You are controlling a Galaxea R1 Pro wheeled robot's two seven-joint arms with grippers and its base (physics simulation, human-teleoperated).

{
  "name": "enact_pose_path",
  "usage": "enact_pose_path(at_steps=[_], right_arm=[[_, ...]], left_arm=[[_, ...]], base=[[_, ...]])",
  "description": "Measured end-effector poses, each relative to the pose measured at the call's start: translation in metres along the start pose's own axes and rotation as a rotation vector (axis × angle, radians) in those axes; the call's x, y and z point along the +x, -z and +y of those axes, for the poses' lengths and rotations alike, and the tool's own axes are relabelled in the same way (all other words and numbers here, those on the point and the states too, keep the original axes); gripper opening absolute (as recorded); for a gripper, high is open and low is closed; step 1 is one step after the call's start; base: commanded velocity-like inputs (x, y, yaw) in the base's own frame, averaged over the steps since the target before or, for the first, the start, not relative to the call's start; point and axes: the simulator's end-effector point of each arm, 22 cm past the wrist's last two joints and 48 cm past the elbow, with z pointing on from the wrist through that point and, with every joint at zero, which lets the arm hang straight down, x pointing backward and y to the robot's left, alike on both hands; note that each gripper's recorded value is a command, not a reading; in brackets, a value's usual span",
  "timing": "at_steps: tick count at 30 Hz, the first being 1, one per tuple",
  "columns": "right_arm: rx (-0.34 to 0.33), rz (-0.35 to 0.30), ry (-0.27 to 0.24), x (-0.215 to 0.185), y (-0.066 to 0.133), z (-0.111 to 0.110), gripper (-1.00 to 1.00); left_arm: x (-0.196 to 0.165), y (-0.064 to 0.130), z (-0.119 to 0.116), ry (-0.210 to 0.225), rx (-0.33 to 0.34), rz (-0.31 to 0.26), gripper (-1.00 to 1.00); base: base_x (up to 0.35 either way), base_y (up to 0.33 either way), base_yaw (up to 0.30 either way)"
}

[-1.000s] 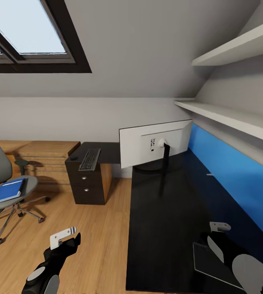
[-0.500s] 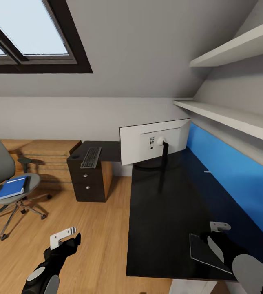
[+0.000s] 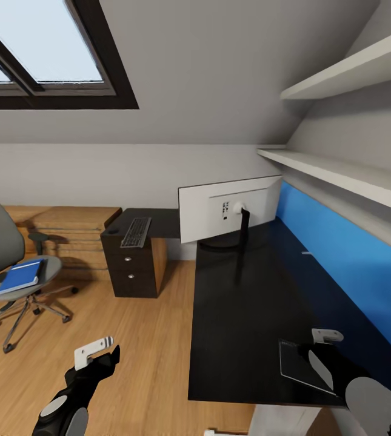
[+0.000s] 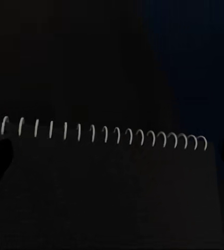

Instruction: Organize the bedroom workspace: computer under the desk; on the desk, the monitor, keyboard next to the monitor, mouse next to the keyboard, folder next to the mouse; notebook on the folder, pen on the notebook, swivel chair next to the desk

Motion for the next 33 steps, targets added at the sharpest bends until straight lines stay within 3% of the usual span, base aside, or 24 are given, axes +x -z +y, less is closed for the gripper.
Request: enact_pose_path(at_steps=[18,25,33], right_arm=[[-0.002,-0.008,-0.005,-0.003,0.001,0.000,1.00],[-0.002,-0.144,-0.056,-0.034,0.003,-0.004,1.00],[-0.004,-0.177,-0.077,-0.042,0.003,-0.007,1.00]], left_arm=[[0.000,0.000,0.000,0.000,0.000,0.001,1.00],[0.000,0.001,0.001,-0.001,-0.001,0.000,1.00],[0.001,0.000,0.001,-0.001,-0.002,0.001,1.00]], base=[[-0.021,0.000,0.000],[0.093,0.000,0.000],[0.091,0.000,0.000]])
